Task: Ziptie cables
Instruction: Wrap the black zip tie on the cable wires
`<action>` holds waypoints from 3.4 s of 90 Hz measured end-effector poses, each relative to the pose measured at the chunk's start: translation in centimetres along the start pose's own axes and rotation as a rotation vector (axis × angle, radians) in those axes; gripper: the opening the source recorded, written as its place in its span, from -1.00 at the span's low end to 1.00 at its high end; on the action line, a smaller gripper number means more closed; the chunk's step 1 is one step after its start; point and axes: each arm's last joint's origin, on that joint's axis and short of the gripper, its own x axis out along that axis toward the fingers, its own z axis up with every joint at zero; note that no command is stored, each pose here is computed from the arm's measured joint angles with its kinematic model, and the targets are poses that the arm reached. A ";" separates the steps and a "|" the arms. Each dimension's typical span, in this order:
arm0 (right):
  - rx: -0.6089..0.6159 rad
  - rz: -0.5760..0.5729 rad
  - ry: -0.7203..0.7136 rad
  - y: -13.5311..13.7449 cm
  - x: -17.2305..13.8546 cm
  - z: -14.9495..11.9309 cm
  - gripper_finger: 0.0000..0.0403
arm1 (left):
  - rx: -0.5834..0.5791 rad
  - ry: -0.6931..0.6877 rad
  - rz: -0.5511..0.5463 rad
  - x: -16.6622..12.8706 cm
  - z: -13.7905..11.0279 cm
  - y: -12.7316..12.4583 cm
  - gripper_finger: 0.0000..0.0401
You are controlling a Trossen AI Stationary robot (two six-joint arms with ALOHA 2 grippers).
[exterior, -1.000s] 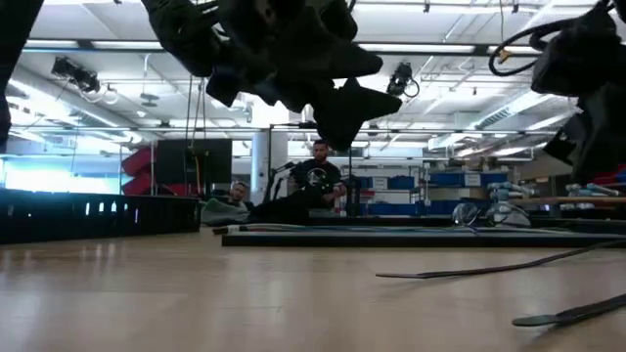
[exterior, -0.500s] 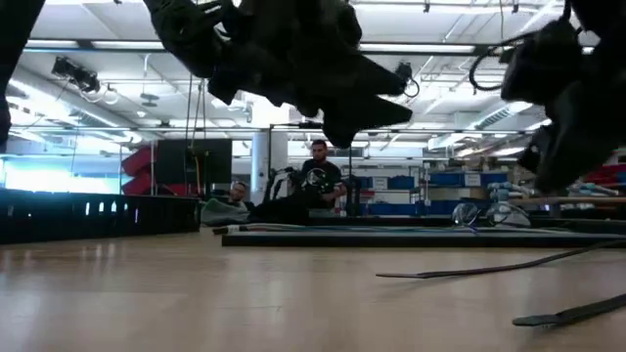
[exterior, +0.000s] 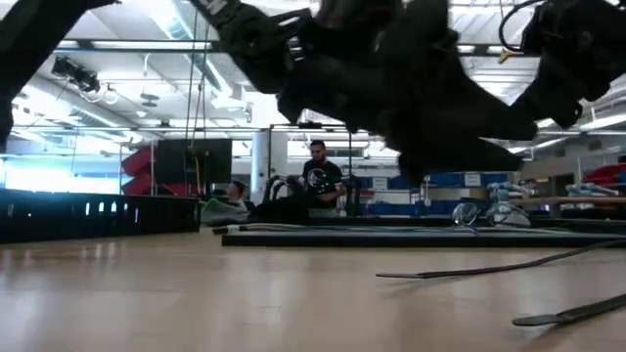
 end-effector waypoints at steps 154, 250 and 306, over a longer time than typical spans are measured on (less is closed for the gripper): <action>-0.033 -0.050 -0.070 -1.8 -1.2 0.6 -0.98 | 0.107 0.000 0.258 5.2 -3.6 -0.8 0.03; -0.052 -0.051 -0.067 -1.8 -1.2 0.6 -0.98 | 0.133 0.085 0.314 6.3 -5.0 -1.9 -0.58; -0.113 -0.018 -0.154 -1.2 -1.4 1.6 -0.98 | 0.346 0.047 0.401 4.1 -0.7 -3.9 -1.00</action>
